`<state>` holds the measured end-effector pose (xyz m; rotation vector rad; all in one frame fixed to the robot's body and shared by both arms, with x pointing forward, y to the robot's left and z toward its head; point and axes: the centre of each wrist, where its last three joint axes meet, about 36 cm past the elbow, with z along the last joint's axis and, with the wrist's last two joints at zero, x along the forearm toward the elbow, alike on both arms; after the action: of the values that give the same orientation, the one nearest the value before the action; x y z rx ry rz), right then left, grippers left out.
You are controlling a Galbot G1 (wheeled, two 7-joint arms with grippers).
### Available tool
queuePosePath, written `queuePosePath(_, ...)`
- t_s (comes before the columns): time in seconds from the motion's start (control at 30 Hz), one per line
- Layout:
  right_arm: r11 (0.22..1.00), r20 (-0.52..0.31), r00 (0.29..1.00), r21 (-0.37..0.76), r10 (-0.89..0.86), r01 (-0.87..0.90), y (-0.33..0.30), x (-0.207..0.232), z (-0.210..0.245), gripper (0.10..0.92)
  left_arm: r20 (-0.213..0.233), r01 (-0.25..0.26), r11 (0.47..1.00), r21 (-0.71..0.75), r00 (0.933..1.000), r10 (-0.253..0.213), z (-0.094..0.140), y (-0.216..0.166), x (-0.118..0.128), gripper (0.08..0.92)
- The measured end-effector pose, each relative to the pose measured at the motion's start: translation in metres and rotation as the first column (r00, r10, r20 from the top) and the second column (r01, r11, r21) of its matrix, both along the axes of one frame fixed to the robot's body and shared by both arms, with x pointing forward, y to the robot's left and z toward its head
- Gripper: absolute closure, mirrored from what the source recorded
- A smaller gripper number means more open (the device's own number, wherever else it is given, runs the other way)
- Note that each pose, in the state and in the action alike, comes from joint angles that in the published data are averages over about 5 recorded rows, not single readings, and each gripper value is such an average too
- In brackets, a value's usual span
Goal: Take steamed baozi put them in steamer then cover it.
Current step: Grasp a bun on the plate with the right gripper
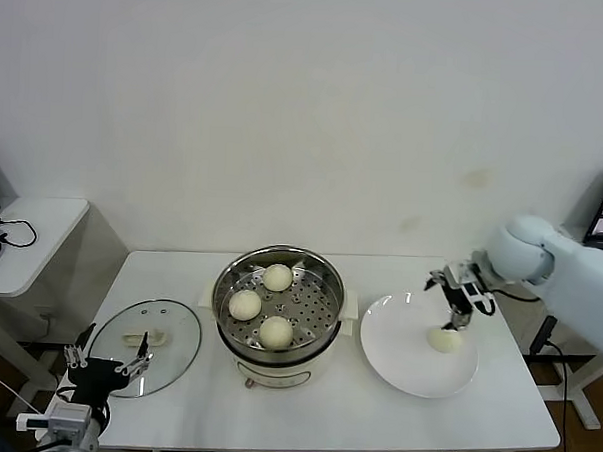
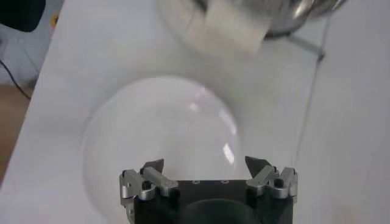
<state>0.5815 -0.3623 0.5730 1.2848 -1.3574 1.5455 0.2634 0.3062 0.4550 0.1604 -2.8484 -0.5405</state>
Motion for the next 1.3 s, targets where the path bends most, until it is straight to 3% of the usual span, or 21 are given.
queuePosePath(0.43, 0.993, -0.018, 0.994, -0.047, -0.108, 0.107, -0.043, 0.003, -0.060, 0.200, 0.003, -0.006, 1.000, 0.003, 1.0000, 0.006, 0.001, 0.002, 0.001, 0.177)
queuePosePath(1.07, 0.989, -0.027, 0.989, -0.029, -0.143, 0.142, -0.030, 0.027, -0.115, 0.203, -0.005, -0.013, 1.000, 0.001, 0.9999, 0.013, -0.003, 0.004, 0.003, 0.177)
queuePosePath(1.3, 0.989, -0.030, 0.989, -0.024, -0.144, 0.143, -0.022, 0.032, -0.125, 0.283, -0.006, -0.015, 1.000, -0.003, 0.9999, 0.015, -0.004, 0.003, 0.003, 0.177)
